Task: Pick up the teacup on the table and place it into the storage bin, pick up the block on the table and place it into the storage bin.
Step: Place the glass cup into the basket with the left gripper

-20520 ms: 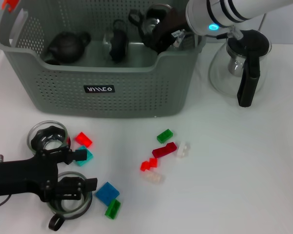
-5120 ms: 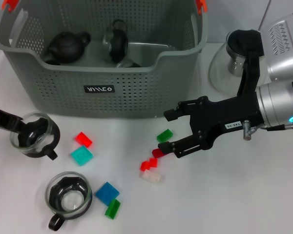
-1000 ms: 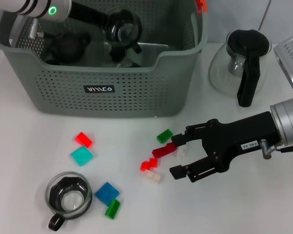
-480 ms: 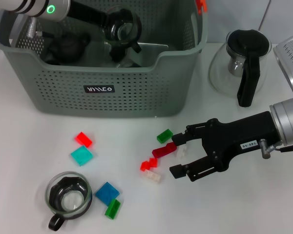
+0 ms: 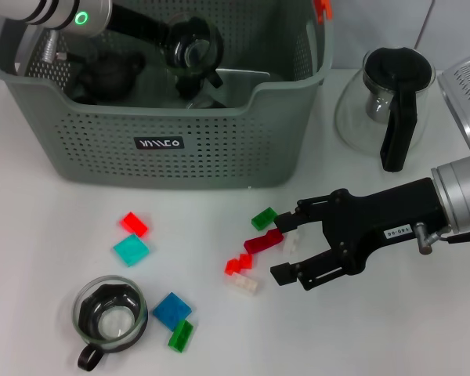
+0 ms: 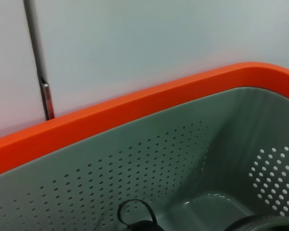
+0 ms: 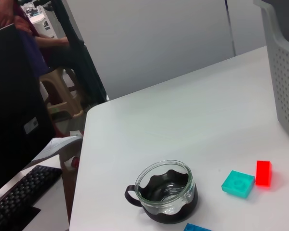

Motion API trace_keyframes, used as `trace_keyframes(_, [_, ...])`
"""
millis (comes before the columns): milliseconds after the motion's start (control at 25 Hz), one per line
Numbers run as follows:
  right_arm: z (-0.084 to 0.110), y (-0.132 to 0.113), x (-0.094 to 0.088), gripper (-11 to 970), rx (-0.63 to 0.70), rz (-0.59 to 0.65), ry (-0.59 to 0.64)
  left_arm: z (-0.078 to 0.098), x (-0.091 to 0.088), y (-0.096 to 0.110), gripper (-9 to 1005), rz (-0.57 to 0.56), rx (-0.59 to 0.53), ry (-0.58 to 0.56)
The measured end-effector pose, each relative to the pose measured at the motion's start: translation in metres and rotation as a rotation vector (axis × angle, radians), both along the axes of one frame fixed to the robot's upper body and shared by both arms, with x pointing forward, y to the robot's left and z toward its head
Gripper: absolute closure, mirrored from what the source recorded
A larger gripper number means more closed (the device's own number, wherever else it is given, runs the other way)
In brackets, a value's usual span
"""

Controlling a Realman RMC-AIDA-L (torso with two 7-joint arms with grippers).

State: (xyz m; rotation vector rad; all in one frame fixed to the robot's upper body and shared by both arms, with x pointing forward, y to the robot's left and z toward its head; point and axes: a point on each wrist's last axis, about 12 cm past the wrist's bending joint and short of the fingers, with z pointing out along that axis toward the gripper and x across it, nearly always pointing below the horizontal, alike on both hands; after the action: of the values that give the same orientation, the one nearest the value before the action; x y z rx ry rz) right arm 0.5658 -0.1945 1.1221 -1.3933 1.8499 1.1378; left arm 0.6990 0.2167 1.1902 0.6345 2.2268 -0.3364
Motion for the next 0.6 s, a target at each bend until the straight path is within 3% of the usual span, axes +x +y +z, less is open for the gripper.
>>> trace_keyframes(600, [-0.0012,-0.0004,-0.0002,47,0.000,-0.008,0.000,-0.0050,-0.0020,-0.0065,952,-0.004,0.038,0.013])
